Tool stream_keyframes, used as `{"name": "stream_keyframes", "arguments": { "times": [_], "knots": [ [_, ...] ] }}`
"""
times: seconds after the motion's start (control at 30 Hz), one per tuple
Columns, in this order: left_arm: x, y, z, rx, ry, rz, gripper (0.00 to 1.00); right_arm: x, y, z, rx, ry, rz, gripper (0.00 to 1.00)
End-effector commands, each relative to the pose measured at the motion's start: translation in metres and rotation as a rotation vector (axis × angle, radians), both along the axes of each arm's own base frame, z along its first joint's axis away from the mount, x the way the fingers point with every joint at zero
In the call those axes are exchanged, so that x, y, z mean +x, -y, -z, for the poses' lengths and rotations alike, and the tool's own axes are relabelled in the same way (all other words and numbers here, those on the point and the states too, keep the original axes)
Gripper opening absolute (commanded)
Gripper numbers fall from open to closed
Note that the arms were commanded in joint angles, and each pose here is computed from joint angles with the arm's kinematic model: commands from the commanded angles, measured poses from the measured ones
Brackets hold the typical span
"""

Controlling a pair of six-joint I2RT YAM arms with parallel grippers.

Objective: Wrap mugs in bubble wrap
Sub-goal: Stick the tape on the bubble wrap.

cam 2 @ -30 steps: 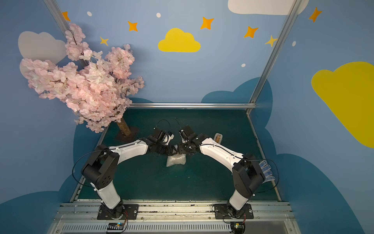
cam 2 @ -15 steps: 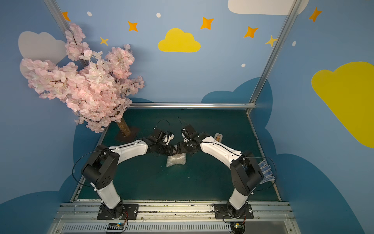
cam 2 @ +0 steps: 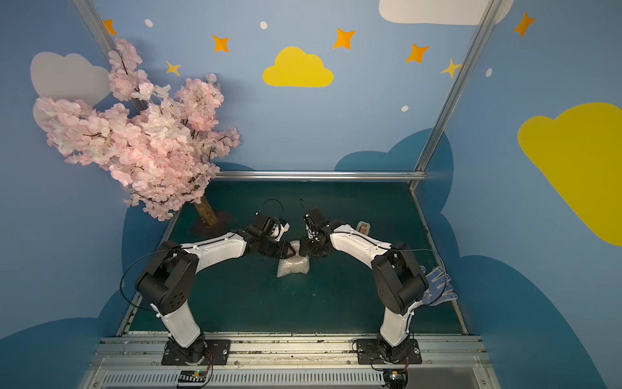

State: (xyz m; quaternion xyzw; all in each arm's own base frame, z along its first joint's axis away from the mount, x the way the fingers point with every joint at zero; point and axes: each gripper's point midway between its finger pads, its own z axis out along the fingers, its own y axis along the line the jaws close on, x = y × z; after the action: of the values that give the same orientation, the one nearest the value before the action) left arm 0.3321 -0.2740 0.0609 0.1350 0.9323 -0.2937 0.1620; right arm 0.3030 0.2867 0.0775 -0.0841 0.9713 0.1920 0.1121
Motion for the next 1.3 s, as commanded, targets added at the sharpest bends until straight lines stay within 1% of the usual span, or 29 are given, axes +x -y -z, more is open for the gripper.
{"name": "stream_keyframes", "arguments": {
  "times": [0.0, 0.1, 0.23, 0.3, 0.37, 0.47, 0.73, 0.93, 1.1, 1.17, 1.27],
  "knots": [
    [-0.011, -0.007, 0.017, 0.052, -0.052, 0.011, 0.49, -0.004, 0.021, 0.02, -0.082, -0.049, 0.044, 0.55],
    [-0.012, -0.008, 0.017, 0.051, -0.052, 0.011, 0.49, -0.004, 0.017, 0.009, -0.045, -0.026, 0.035, 0.56],
    [-0.012, -0.008, 0.017, 0.051, -0.054, 0.009, 0.49, 0.002, 0.005, -0.022, 0.065, 0.074, -0.006, 0.64],
    [-0.011, -0.007, 0.017, 0.049, -0.053, 0.01, 0.49, 0.003, -0.001, -0.032, 0.105, 0.101, -0.036, 0.67],
    [-0.011, -0.007, 0.016, 0.047, -0.052, 0.011, 0.49, 0.003, -0.004, -0.033, 0.12, 0.099, -0.058, 0.7],
    [-0.011, -0.007, 0.016, 0.048, -0.052, 0.011, 0.49, 0.003, -0.01, -0.028, 0.129, 0.078, -0.083, 0.71],
    [-0.011, -0.007, 0.016, 0.048, -0.052, 0.011, 0.49, 0.01, -0.014, -0.013, 0.125, 0.052, -0.082, 0.69],
    [-0.012, -0.007, 0.015, 0.046, -0.052, 0.011, 0.49, 0.022, -0.005, 0.006, 0.069, 0.023, -0.023, 0.66],
    [-0.013, -0.008, 0.016, 0.046, -0.053, 0.012, 0.49, 0.027, 0.004, 0.011, 0.023, 0.001, 0.018, 0.65],
    [-0.013, -0.008, 0.016, 0.045, -0.052, 0.013, 0.49, 0.028, -0.001, 0.001, 0.052, 0.024, -0.001, 0.65],
    [-0.013, -0.008, 0.016, 0.047, -0.053, 0.013, 0.49, 0.03, -0.01, -0.02, 0.146, 0.086, -0.031, 0.66]
  ]
}}
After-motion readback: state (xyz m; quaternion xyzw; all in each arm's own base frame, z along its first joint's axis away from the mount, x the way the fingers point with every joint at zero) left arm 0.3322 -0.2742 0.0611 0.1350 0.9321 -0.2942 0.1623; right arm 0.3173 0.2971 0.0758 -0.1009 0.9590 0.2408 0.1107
